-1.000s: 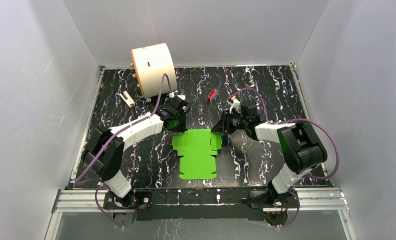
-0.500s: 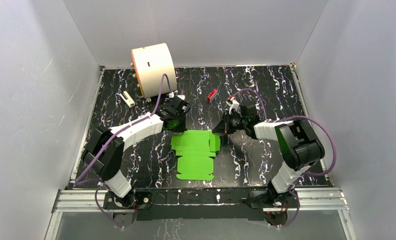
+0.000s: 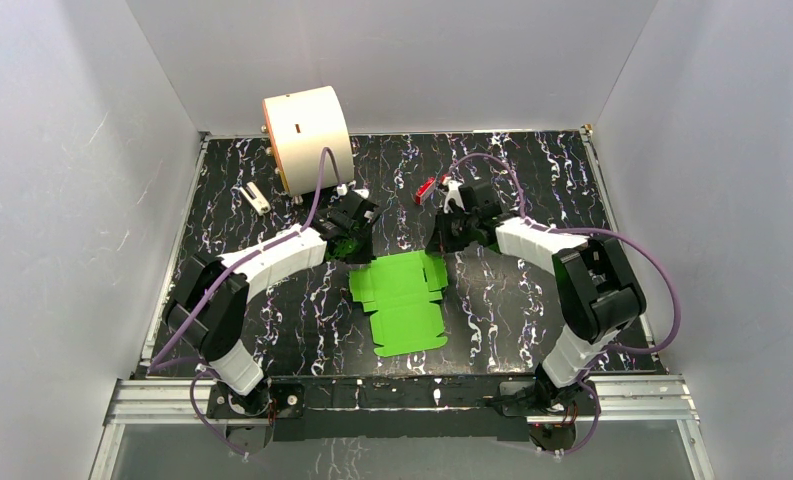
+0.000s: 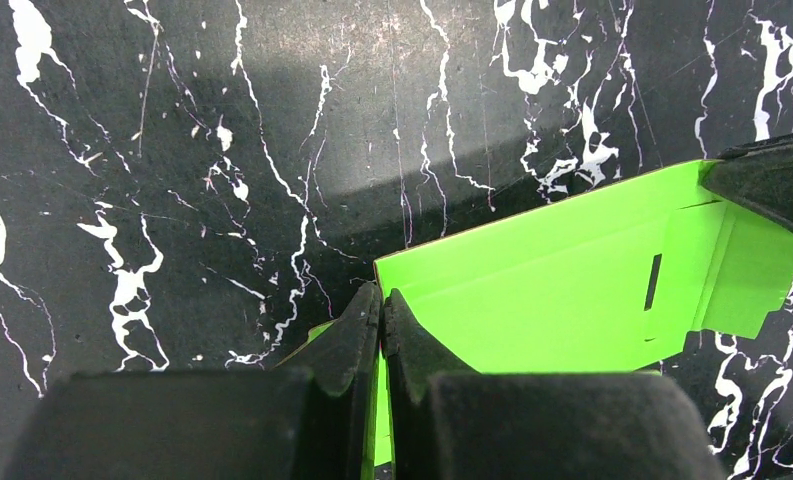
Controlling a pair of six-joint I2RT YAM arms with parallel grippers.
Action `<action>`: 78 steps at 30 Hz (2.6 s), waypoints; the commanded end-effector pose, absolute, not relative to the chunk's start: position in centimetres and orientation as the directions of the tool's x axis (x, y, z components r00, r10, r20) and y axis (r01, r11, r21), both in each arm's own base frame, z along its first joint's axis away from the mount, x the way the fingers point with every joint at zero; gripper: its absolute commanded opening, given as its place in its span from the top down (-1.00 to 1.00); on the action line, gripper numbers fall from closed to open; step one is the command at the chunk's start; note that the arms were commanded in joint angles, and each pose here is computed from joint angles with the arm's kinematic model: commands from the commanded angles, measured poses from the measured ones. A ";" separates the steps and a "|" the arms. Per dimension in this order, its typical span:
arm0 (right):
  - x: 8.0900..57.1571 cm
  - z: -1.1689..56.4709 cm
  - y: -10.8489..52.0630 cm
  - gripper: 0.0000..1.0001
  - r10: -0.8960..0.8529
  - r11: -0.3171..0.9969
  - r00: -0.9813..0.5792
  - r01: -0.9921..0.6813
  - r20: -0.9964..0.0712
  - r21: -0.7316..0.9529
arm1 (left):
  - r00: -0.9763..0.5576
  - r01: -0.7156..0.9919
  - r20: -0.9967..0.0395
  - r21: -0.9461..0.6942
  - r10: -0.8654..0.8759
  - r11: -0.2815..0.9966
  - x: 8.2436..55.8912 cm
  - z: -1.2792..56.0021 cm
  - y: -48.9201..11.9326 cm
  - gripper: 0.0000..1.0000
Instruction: Fold the paper box
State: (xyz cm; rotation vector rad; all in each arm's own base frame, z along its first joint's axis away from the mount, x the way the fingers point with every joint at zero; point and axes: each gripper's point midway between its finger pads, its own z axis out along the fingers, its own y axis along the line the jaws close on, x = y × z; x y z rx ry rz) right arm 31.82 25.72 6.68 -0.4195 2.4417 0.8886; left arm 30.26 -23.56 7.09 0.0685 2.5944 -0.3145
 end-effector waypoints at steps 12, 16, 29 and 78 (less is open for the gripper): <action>32.7 8.6 27.3 0.70 -0.232 0.765 -0.766 -0.525 -0.600 0.374 | -0.845 0.068 -0.524 -0.306 -0.108 0.950 32.1 8.8 -26.1 1.00; 31.9 8.1 27.2 0.56 -0.240 0.715 -0.757 -0.561 -0.608 0.417 | -0.827 0.115 -0.555 -0.324 -0.090 0.939 31.9 9.3 -25.9 1.00; 31.4 6.8 26.3 0.30 -0.115 0.559 -0.807 -0.534 -0.579 0.634 | -0.804 0.148 -0.581 -0.399 -0.125 0.905 31.4 9.9 -25.1 1.00; 30.7 9.1 24.3 0.43 -0.016 0.282 -0.831 -0.537 -0.556 0.795 | -0.829 0.125 -0.540 -0.429 -0.143 0.895 31.0 9.3 -24.1 1.00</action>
